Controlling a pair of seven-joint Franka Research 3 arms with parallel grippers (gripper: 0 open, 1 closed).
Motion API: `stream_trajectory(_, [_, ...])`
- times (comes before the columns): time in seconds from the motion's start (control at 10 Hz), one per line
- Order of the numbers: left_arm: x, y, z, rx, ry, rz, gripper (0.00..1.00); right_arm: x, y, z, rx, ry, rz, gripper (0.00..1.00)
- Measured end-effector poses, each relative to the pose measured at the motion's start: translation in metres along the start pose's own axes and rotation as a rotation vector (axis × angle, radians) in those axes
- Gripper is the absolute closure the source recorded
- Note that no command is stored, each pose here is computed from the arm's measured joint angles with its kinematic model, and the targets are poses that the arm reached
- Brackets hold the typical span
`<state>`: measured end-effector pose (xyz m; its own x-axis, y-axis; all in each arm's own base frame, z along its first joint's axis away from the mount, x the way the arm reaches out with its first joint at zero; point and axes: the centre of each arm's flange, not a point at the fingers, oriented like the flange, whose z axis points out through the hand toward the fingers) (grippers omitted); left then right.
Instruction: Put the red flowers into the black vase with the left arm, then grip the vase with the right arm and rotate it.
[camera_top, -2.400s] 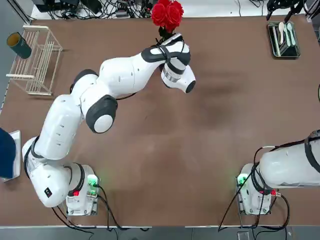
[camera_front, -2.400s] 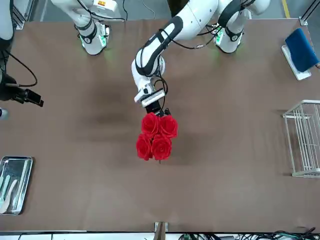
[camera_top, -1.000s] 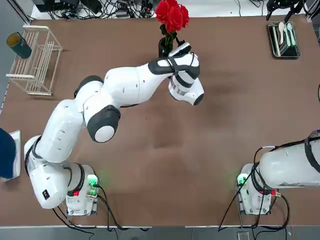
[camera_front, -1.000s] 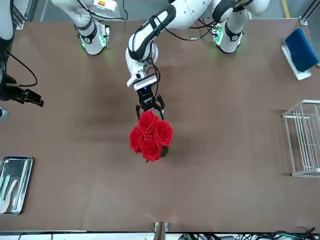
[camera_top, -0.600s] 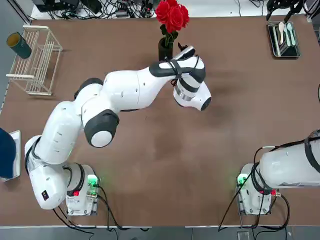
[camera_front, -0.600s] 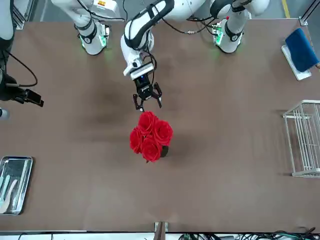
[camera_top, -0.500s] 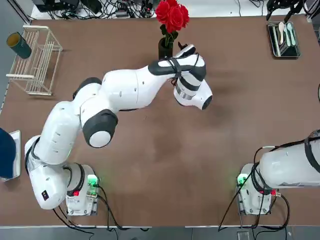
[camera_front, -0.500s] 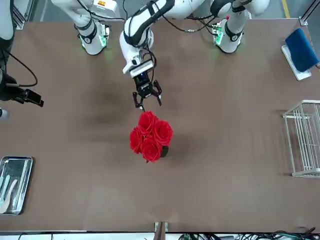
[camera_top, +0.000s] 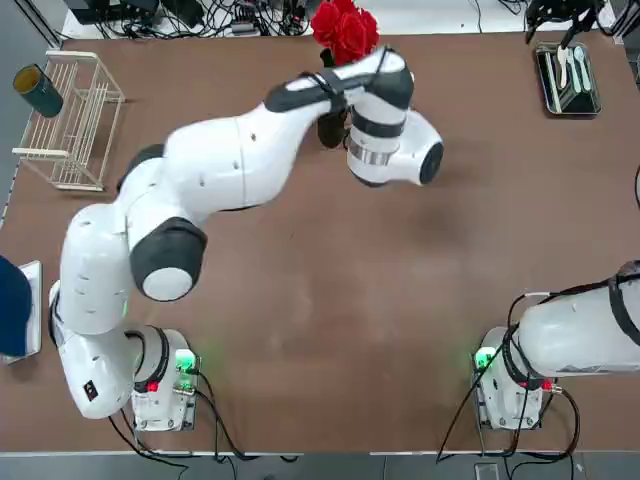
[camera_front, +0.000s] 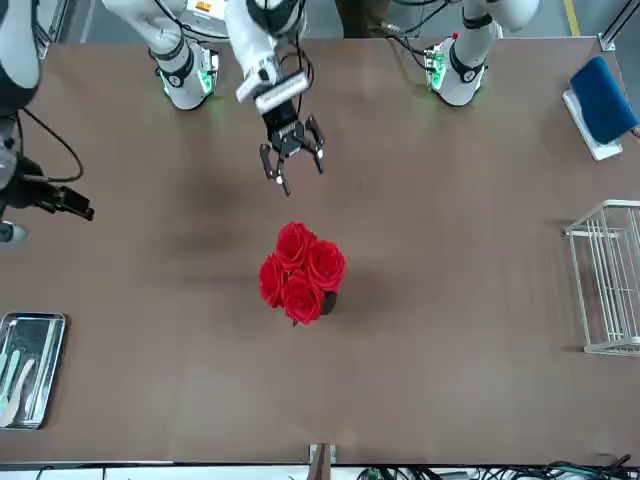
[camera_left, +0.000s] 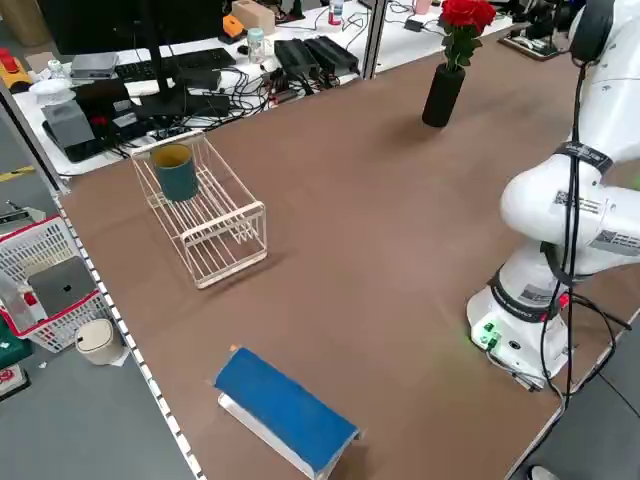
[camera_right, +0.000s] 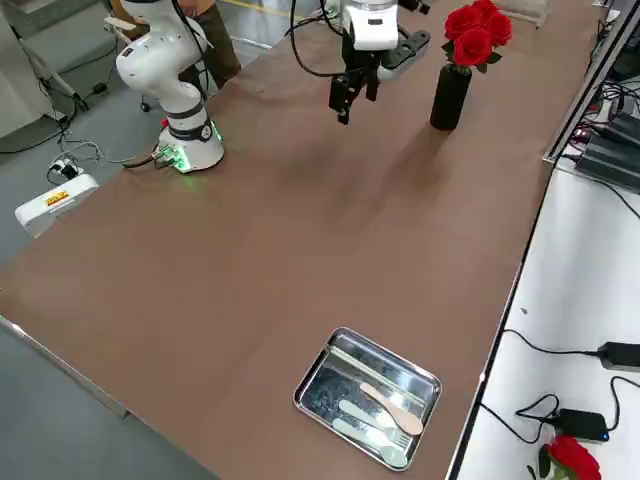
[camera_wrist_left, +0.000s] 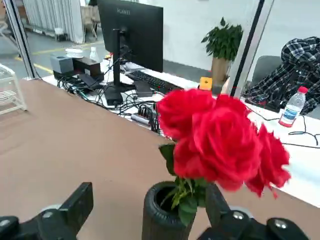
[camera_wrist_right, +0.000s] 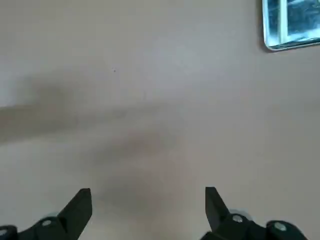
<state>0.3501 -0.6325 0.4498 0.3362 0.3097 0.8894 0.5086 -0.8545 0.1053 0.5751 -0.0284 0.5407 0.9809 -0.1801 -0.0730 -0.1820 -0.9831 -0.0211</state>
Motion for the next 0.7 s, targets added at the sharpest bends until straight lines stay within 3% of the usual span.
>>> stream_trajectory(0.3, [0.09,-0.019,0.003,0.071,-0.143,-0.011,0.0,0.002,-0.031,0.011,0.075,0.016,0.012,0.0])
stream_trajectory(0.7, [0.178,-0.042,0.108,0.178,-0.181,-0.077,0.0,-0.001,-0.085,0.057,0.168,-0.004,0.036,0.0])
